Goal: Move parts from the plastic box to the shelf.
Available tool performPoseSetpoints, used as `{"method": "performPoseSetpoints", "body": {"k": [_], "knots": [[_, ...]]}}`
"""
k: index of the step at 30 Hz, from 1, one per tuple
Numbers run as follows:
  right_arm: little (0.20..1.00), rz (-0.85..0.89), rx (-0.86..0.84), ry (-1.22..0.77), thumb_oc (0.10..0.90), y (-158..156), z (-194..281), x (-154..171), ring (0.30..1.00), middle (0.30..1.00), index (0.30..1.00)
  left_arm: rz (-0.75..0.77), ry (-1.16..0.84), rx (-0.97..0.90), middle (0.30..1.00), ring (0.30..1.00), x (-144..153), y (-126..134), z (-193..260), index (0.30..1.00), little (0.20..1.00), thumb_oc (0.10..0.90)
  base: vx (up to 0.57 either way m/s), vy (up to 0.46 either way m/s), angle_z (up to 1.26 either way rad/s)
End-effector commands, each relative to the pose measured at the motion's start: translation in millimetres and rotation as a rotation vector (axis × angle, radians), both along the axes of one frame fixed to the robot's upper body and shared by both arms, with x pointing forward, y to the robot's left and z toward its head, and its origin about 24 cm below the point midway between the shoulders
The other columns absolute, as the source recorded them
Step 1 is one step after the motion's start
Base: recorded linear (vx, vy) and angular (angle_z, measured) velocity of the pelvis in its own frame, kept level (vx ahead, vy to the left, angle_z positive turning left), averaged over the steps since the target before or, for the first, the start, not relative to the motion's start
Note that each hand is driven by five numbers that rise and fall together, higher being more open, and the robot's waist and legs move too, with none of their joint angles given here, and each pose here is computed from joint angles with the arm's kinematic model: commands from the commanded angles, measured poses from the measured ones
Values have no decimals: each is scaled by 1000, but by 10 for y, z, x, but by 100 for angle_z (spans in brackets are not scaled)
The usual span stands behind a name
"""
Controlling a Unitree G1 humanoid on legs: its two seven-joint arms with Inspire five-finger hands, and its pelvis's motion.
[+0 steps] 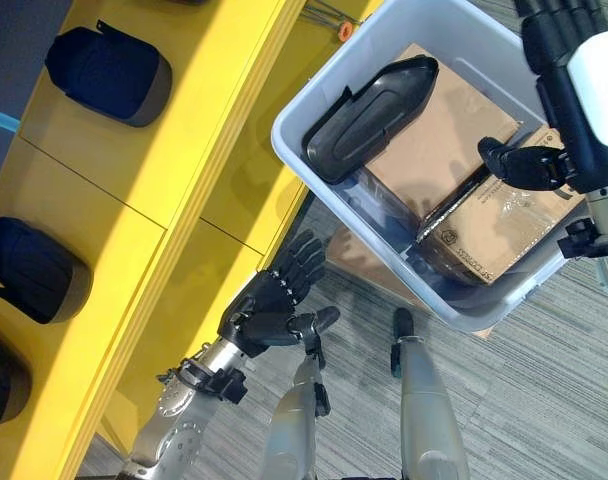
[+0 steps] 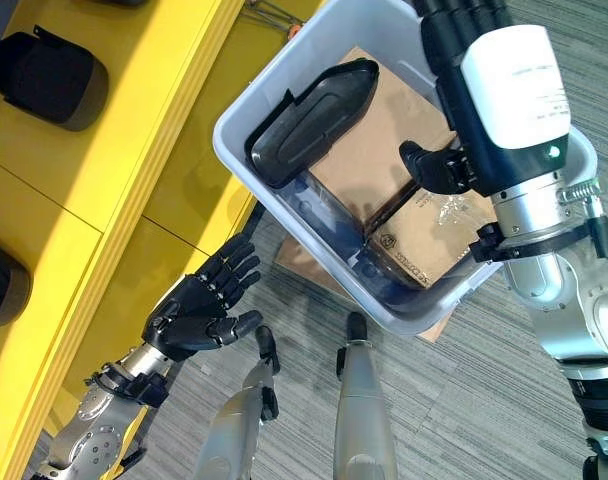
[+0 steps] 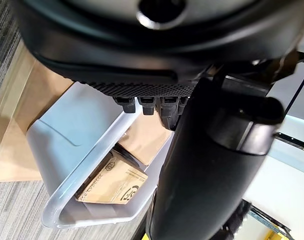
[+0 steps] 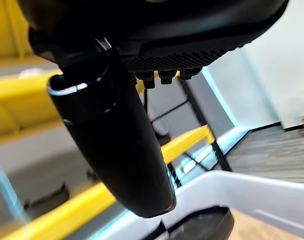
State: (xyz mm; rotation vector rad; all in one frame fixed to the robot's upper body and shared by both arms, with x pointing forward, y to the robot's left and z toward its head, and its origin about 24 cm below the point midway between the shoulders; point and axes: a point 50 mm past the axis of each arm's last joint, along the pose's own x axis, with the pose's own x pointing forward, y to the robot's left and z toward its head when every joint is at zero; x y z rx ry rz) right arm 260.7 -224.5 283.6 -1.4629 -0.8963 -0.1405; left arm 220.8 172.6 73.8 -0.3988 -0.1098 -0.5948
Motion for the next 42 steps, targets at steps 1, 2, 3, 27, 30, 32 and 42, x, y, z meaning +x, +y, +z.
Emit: {"method": "performPoseSetpoints", "body": {"k": [1,2,3,27,30,32,42], "knots": [[1000,93,-99,-185,900,247,530,-150,1000,1000,1000,-61,-164,1,1000,1000,-76,41,306,1000,1000,900,14,-109,15],[1000,80,-113,-121,900,261,521,-28,1000,1000,1000,-70,-162,9,1000,1000,-67,49,311,1000,1000,900,3,-96,16],[1000,79,-114,-116,900,262,519,-11,1000,1000,1000,-72,-163,10,1000,1000,-66,52,311,1000,1000,900,-14,-102,16],[1000,-195,-90,-132,900,93,626,614,1000,1000,1000,-115,-155,45,1000,1000,-51,45,291,1000,1000,900,3,-48,10],[1000,-222,-67,-194,900,70,742,618,1000,1000,1000,-125,-157,54,1000,1000,-61,35,280,1000,1000,900,-19,-62,4],[1000,-242,-73,-222,900,81,826,616,1000,1000,1000,-132,-155,54,1000,1000,-68,36,273,1000,1000,900,-11,-51,1],[1000,-305,-129,-209,900,159,959,646,1000,1000,1000,-140,-160,53,1000,1000,-92,50,274,1000,1000,900,4,-33,2]]}}
